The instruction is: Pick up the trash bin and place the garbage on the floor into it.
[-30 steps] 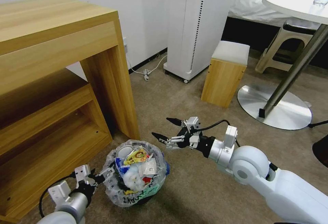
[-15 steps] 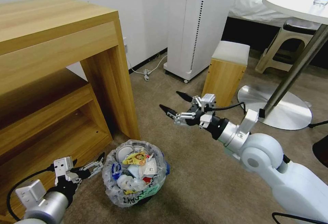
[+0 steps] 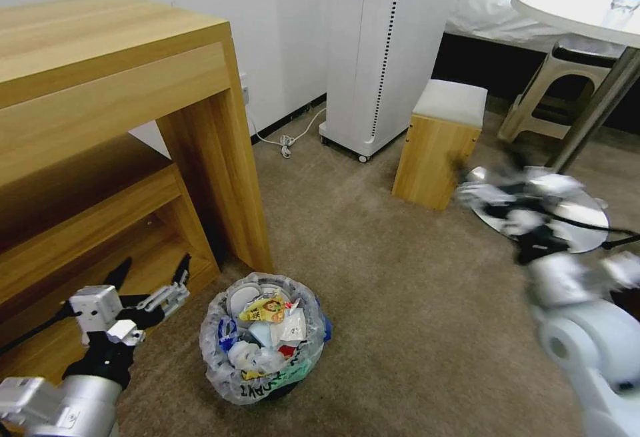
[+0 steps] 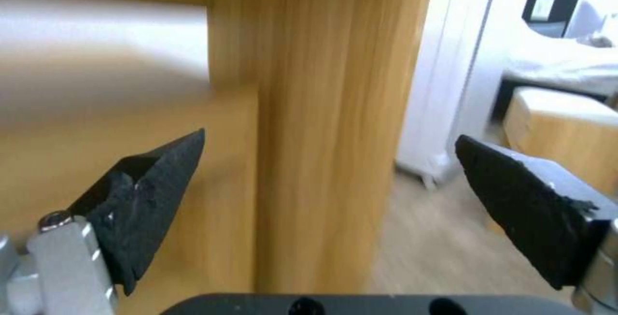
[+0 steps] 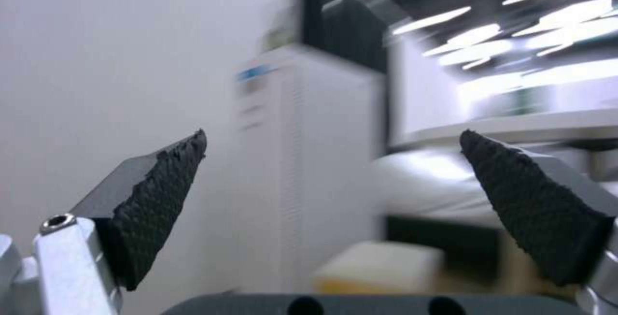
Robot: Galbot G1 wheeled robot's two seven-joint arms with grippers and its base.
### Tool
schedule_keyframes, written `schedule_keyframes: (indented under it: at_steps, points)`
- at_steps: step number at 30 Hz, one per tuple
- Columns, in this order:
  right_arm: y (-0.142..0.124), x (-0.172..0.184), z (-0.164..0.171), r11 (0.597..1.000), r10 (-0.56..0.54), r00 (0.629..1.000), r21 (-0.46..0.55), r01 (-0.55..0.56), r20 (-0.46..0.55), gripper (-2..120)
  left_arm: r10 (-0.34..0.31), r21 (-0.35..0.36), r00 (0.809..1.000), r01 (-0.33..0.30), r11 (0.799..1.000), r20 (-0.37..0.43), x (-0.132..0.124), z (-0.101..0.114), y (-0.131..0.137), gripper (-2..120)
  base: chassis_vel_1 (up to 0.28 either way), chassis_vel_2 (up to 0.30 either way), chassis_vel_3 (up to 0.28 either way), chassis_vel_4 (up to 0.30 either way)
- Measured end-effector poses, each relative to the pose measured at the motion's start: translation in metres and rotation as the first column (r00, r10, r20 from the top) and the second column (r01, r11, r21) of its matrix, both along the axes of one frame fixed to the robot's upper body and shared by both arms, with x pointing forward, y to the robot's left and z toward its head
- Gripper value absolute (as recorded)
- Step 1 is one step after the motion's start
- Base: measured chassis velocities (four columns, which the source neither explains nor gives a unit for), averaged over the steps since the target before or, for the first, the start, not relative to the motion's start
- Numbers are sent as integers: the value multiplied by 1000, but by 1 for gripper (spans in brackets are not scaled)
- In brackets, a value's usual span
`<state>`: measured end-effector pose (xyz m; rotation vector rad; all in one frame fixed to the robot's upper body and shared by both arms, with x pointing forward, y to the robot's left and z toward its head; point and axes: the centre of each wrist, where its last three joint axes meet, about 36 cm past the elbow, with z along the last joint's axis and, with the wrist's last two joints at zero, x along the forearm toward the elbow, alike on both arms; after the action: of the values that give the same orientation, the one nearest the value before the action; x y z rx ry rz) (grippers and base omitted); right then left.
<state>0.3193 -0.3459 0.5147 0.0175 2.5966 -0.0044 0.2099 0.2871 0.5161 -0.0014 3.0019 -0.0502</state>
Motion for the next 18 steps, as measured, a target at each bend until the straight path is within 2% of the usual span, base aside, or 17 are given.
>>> schedule_keyframes:
  at_steps: [1, 3, 4, 5, 7, 8, 9, 11, 12, 13, 15, 18]
  points:
    - [-3, -10, -9, 998, -66, 998, 10, 65, 17, 100, 14, 43, 998, -17, 999, 60, 2, 2, 1, 100, 0, 0, 0, 0]
    - [-4, -12, -11, 997, -77, 997, 12, 76, 20, 100, 17, 48, 997, -20, 999, 69, 2, 2, 1, 100, 0, 0, 0, 0]
    - [-6, -27, -26, 987, -160, 986, -2, 160, 35, 100, 37, 59, 994, -44, 997, 106, 2, 1, 0, 100, 0, 0, 0, 0]
    - [-7, -35, -34, 981, -191, 981, -27, 192, 36, 100, 54, 51, 992, -61, 997, 117, 1, 0, -1, 100, 0, 0, 0, 0]
    - [-7, -36, -36, 980, -196, 980, -33, 197, 37, 100, 59, 50, 991, -66, 997, 122, 1, -1, -1, 100, 0, 0, 0, 0]
    - [-6, -53, -54, 967, -238, 970, -78, 241, 53, 100, 108, 80, 978, -124, 989, 177, 0, -4, -6, 100, 0, 0, 0, 0]
    - [-6, -61, -63, 963, -250, 967, -87, 254, 52, 100, 124, 119, 969, -152, 981, 216, 1, -8, -6, 100, 0, 0, 0, 0]
    - [-8, -65, -67, 963, -249, 967, -94, 253, 51, 100, 132, 128, 964, -164, 978, 230, 2, -10, -6, 100, 0, 0, 0, 0]
    - [-15, -73, -75, 959, -251, 967, -125, 255, 47, 100, 158, 123, 954, -194, 973, 254, 5, -15, -8, 100, 0, 0, 0, 0]
    - [-15, -73, -75, 959, -251, 967, -125, 255, 47, 100, 158, 123, 954, -194, 973, 254, 5, -15, -8, 100, 0, 0, 0, 0]
    - [-25, -81, -90, 947, -280, 959, -147, 284, 46, 100, 188, 136, 941, -233, 963, 282, 6, -21, -10, 100, 0, 0, 0, 0]
    - [-28, -90, -98, 945, -296, 955, -138, 295, 19, 100, 200, 142, 938, -248, 958, 284, 5, -28, -11, 100, 0, 0, 0, 0]
